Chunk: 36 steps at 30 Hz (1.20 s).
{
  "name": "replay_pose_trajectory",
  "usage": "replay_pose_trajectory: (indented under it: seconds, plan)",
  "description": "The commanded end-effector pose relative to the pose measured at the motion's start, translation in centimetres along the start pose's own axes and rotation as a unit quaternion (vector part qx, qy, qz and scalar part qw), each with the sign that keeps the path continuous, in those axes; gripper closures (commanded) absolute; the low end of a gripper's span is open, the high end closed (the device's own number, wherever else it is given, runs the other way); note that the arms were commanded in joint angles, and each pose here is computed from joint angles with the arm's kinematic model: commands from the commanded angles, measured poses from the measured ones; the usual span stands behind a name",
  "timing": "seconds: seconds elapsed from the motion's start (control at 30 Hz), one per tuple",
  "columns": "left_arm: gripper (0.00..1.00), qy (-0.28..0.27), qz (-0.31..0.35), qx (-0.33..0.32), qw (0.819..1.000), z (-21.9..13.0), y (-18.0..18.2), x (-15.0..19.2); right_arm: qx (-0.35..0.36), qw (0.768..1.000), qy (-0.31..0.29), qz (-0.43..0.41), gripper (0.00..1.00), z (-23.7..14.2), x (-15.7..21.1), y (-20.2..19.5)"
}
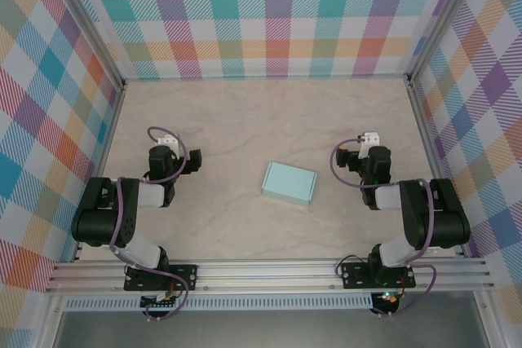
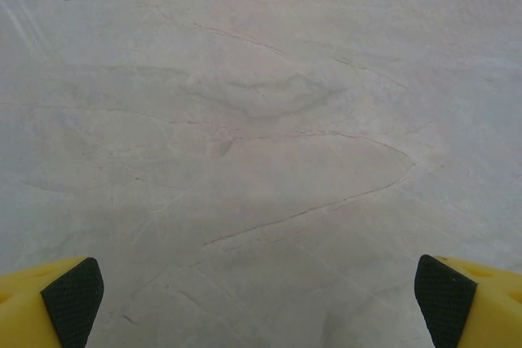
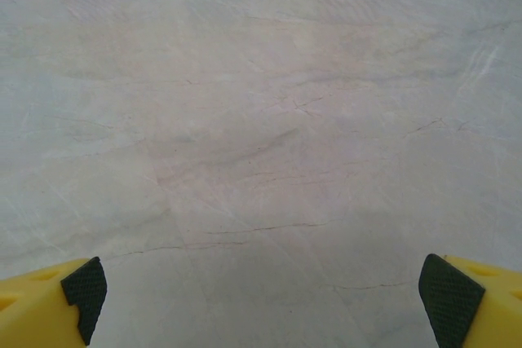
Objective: Fold the paper box
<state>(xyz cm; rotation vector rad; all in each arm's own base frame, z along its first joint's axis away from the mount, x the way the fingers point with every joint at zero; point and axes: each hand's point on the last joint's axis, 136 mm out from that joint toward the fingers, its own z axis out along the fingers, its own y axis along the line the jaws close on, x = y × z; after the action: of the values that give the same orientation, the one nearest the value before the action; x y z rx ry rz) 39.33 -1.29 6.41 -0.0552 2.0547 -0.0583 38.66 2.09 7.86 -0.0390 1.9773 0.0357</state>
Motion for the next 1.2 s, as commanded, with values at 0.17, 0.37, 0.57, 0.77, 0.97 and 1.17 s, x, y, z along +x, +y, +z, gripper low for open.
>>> replay_pose_trajectory:
  seconds: [0.17, 0.37, 0.57, 0.77, 0.97, 1.17]
  plan:
    - [0.00, -0.028, -0.006, 0.008, 1.000, -0.09, -0.32, -1.44, -0.014, 1.000, -0.012, 0.015, 0.00, 0.38, -1.50, -0.05]
    - [0.00, -0.027, -0.005, 0.008, 1.000, -0.08, -0.36, -1.43, -0.017, 1.000, -0.010, 0.016, 0.00, 0.43, -1.47, 0.03]
    - [0.00, -0.027, -0.005, 0.007, 1.000, -0.09, -0.34, -1.42, -0.025, 0.999, -0.007, 0.020, 0.00, 0.50, -1.49, 0.02]
    - [0.00, -0.027, -0.005, 0.007, 1.000, -0.08, -0.33, -1.38, -0.030, 0.999, -0.005, 0.023, 0.00, 0.53, -1.48, 0.02]
    - [0.00, -0.027, -0.003, 0.006, 1.000, -0.07, -0.39, -1.41, -0.032, 0.999, -0.004, 0.024, 0.00, 0.55, -1.51, 0.03]
    - [0.00, -0.027, -0.003, 0.006, 1.000, -0.07, -0.38, -1.43, -0.033, 0.999, -0.002, 0.023, 0.00, 0.61, -1.43, 0.03]
